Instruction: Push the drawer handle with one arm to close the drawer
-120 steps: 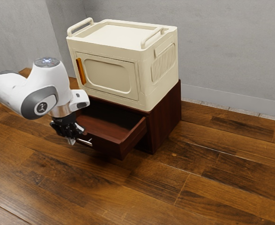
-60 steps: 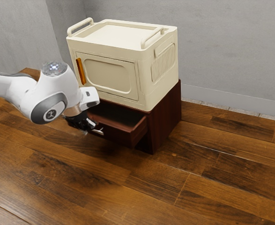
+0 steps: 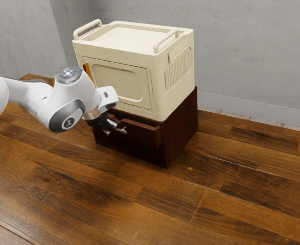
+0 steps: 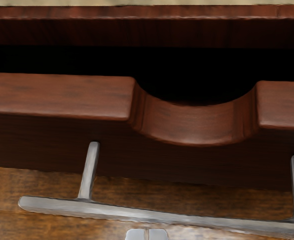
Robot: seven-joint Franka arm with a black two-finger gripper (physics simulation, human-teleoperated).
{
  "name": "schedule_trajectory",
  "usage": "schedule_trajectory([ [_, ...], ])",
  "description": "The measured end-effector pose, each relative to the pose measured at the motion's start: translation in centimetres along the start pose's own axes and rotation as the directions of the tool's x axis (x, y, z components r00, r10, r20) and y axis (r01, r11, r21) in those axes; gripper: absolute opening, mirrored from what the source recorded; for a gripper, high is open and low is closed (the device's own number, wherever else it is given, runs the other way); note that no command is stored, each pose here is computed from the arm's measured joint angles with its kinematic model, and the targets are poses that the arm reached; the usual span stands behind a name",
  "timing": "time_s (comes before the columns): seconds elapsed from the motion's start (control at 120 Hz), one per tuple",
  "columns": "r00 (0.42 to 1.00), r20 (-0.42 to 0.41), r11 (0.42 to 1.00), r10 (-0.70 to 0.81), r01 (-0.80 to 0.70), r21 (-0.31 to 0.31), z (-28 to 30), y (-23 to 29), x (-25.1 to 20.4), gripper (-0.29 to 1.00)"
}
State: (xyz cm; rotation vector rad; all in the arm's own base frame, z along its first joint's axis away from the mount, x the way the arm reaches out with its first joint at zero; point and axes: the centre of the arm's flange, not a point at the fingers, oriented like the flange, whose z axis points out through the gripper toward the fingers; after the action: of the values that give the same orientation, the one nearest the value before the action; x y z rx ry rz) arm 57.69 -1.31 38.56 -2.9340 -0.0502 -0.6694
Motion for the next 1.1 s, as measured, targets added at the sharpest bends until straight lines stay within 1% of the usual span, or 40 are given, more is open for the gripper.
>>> schedule_trajectory([
  [0.225, 0.999, -0.036, 1.0, 0.001, -0.001, -0.004, 1.2, 0.6, 1.5, -0.09],
  [0.283, 0.999, -0.038, 1.0, 0.0, 0.0, -0.004, 1.4, 0.6, 1.5, -0.08],
  [0.367, 1.0, -0.016, 1.0, -0.005, 0.005, -0.001, 1.1, 0.3, 0.8, -0.08],
  [0.5, 1.0, 0.026, 1.0, -0.009, 0.009, 0.005, -3.9, 0.5, 0.5, -0.08],
  [0.708, 0.994, 0.104, 0.999, -0.041, 0.04, 0.007, -15.1, 0.0, -0.1, -0.08],
  [0.775, 0.991, 0.13, 0.999, -0.035, 0.035, -0.004, -18.8, 1.4, 0.6, 0.06],
  [0.825, 0.987, 0.159, 1.0, -0.011, 0.013, -0.016, -21.1, 3.4, 0.6, 0.17],
  [0.917, 0.974, 0.226, 1.0, 0.015, -0.01, -0.02, -22.9, 5.2, -0.4, 0.36],
  [1.0, 0.957, 0.288, 1.0, 0.016, -0.014, -0.01, -22.8, 5.4, -1.3, 0.47],
  [1.1, 0.94, 0.341, 1.0, 0.015, -0.016, 0.0, -22.4, 5.3, -2.1, 0.56],
])
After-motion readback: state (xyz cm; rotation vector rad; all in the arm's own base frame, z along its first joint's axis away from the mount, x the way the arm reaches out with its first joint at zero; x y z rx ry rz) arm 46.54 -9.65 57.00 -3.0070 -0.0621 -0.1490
